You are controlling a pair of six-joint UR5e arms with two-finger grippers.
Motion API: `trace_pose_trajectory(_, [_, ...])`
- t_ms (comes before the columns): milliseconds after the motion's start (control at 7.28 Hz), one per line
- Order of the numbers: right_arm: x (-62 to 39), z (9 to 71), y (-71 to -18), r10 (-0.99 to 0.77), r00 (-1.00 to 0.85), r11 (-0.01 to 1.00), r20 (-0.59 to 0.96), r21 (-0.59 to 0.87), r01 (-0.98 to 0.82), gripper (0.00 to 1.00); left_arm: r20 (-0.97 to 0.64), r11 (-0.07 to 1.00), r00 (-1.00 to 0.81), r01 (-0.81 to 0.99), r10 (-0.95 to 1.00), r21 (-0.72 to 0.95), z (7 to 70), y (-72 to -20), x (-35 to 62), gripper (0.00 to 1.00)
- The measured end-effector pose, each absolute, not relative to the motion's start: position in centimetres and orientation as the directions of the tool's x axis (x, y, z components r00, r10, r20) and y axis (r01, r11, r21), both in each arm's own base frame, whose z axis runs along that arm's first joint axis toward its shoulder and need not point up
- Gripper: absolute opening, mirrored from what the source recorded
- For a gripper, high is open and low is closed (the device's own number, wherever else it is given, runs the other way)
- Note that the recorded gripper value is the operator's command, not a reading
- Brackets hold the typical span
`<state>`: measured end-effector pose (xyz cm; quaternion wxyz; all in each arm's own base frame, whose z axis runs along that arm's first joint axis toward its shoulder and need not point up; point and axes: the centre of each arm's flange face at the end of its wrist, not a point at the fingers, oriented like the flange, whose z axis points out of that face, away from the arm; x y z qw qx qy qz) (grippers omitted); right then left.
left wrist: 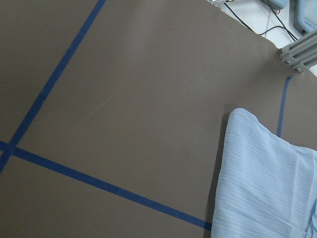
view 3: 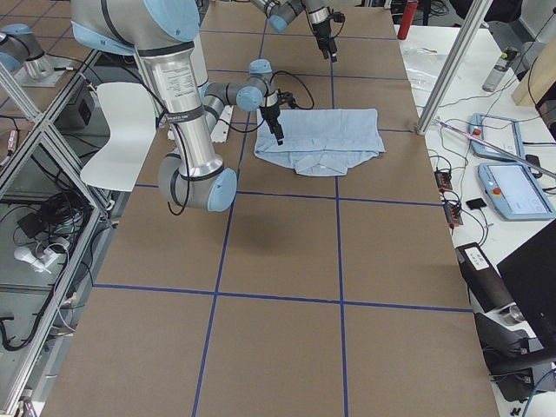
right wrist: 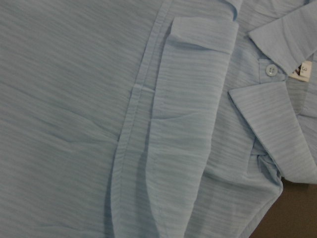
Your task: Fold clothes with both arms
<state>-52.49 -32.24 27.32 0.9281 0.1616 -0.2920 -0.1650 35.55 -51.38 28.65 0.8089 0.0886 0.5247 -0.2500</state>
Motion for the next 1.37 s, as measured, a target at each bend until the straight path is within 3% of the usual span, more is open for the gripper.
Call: trace_pose_trajectory(1374, [-55.0,29.4,-31.8,-0.447,0.772,0.881,0.452,0.372,0.292,1.00,-0.899,0.862,0.315,0.494,-0.304,-0.119,28.2,-51.3,35.7,1.00])
